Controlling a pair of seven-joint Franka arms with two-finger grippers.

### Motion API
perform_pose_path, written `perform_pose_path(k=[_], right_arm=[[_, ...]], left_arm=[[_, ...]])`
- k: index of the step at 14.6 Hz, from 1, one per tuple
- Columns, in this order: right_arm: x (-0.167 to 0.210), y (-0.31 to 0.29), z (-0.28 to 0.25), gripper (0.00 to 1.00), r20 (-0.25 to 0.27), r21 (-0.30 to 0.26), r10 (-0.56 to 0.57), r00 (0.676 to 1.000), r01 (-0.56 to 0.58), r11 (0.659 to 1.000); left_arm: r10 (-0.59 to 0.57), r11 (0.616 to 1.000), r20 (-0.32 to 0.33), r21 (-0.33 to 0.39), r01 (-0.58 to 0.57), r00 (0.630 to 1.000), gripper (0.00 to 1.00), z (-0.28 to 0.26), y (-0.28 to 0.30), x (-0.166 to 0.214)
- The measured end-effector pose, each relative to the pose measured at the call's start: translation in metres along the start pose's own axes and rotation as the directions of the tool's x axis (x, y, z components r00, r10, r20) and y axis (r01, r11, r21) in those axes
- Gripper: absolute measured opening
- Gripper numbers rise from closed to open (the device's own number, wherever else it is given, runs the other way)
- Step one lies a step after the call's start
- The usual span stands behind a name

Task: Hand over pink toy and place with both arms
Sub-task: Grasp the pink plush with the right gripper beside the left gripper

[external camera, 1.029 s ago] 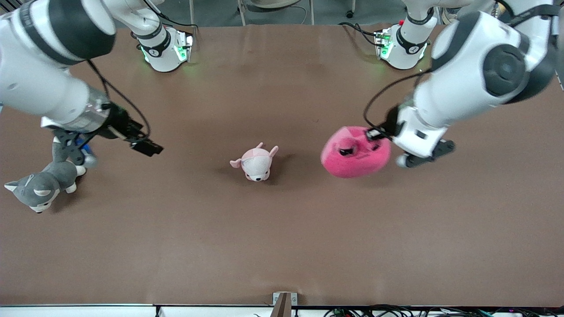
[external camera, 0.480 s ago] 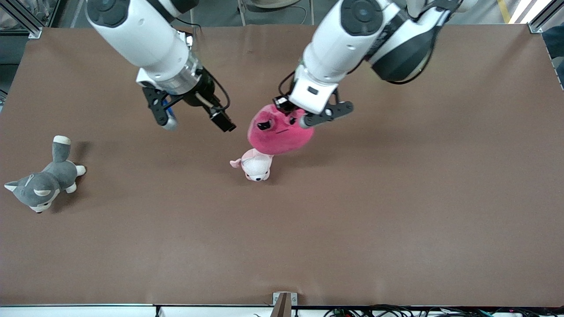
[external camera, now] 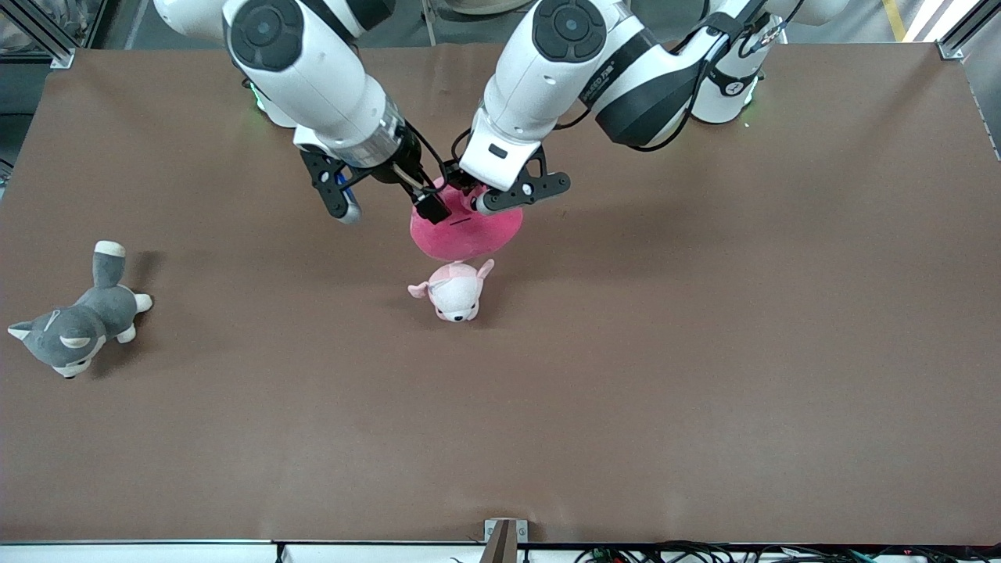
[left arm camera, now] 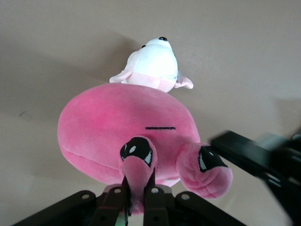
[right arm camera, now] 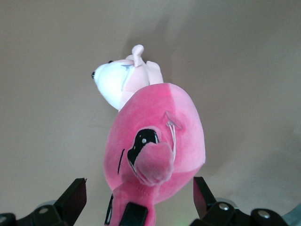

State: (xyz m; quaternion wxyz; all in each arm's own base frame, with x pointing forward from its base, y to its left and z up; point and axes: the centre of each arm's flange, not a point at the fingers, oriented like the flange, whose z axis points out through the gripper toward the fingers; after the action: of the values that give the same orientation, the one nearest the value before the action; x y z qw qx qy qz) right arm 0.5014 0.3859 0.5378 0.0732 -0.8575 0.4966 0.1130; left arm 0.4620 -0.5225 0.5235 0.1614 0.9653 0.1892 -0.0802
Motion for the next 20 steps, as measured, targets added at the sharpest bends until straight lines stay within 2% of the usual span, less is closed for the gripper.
perform_pose_path(k=[4,9,15,16,17,20], right_arm=[[0.01,-0.004,0.023,1.0,-0.016,-0.037,0.013,1.0,-0.013,0.999],[0.015,-0.006,0.034,0.9,-0.031,-0.054,0.017,0.999,-0.018,0.998],[0.015,-0.007,0.032,0.27,-0.03,-0.05,0.016,0.999,-0.018,0.999],[0.016,-0.007,0.031,0.2,-0.031,-0.048,0.018,0.999,-0.019,0.999],[0.017,-0.007,0.03,0.16,-0.031,-0.046,0.02,0.999,-0.021,0.999],[0.023,-0.009,0.026,0.16,-0.031,-0.038,0.017,0.999,-0.018,0.999]], left_arm=[[-0.001,1.0,-0.003,-0.006,0.001,1.0,0.12,-0.003,0.001,0.001],[-0.001,1.0,-0.005,-0.009,0.001,1.0,0.12,-0.005,0.001,0.002],[-0.003,1.0,-0.006,-0.009,0.003,1.0,0.12,-0.005,0.001,0.003],[-0.004,1.0,-0.006,-0.009,0.004,1.0,0.12,-0.005,0.001,0.003],[-0.004,1.0,-0.006,-0.009,0.004,1.0,0.12,-0.005,0.001,0.003],[-0.004,1.0,-0.006,-0.009,0.004,1.0,0.11,-0.004,0.001,0.004]])
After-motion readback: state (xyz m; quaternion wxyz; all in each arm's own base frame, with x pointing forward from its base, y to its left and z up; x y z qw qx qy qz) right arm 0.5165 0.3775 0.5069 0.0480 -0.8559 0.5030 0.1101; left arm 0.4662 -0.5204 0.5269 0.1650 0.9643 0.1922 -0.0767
